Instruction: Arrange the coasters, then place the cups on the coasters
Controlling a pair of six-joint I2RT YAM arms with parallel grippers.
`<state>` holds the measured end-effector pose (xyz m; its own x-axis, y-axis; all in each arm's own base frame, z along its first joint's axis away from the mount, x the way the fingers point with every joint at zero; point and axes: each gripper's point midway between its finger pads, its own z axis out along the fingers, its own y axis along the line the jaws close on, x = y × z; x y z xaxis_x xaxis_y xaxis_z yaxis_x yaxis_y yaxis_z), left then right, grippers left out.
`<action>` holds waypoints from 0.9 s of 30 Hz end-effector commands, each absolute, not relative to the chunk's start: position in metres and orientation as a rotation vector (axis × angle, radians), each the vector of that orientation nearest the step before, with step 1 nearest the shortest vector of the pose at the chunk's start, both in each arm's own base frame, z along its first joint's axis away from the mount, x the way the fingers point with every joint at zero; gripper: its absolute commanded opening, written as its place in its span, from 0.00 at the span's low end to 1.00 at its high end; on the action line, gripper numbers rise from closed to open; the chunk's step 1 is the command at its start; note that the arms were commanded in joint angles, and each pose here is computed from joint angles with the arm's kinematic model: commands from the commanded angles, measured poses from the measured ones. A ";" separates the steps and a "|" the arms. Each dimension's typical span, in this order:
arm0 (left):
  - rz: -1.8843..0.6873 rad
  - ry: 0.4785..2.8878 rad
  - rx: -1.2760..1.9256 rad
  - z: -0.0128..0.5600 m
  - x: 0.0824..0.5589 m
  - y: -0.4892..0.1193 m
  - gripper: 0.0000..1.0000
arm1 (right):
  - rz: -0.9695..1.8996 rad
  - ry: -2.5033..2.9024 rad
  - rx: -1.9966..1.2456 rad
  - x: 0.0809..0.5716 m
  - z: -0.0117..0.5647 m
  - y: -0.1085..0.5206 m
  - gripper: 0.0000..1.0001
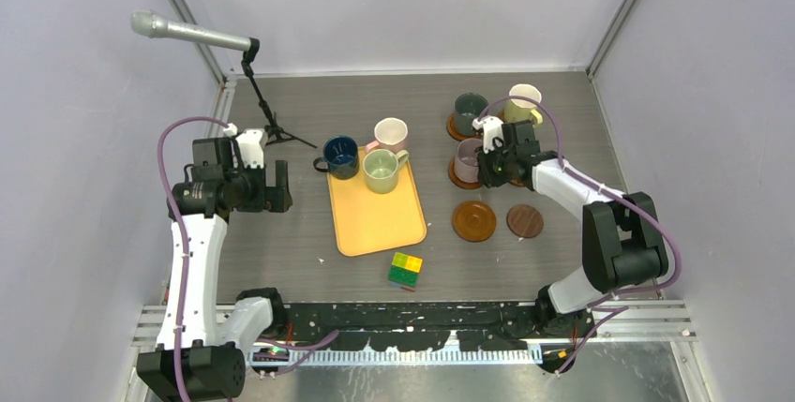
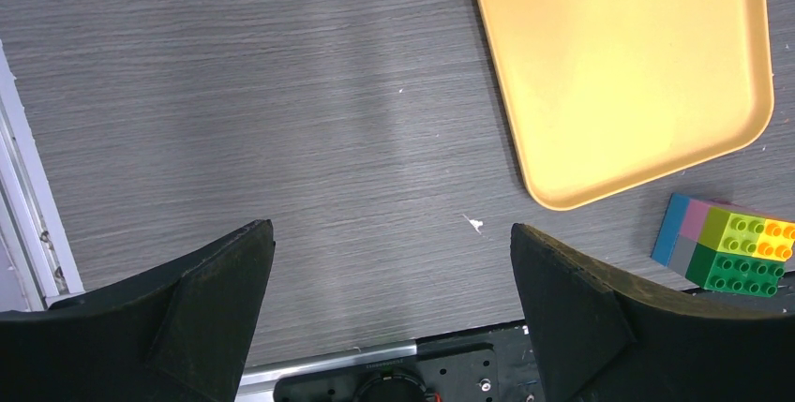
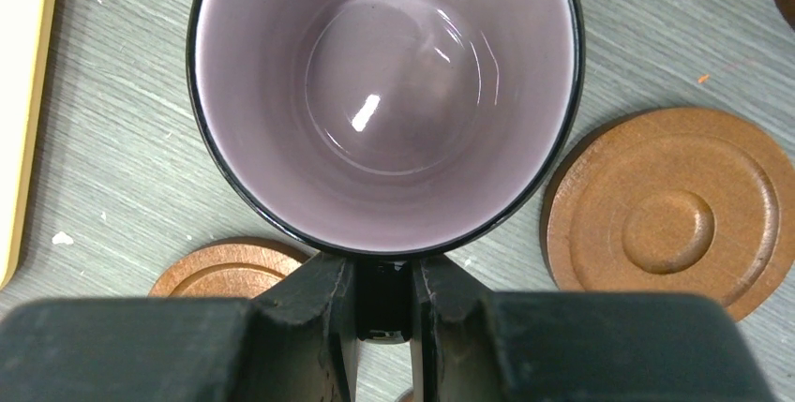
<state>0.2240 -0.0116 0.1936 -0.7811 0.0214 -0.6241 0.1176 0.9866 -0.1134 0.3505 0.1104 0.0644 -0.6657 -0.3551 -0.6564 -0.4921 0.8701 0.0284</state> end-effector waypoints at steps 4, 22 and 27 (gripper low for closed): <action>-0.184 2.411 0.107 0.202 0.233 -0.012 1.00 | 0.259 2.277 -0.639 0.371 0.073 0.116 0.07; -0.184 2.412 0.108 0.203 0.231 -0.012 1.00 | 0.249 2.292 -0.636 0.349 0.105 0.105 0.69; -0.198 2.413 0.130 0.204 0.231 -0.014 1.00 | 0.293 2.248 -0.698 0.346 0.144 0.108 0.72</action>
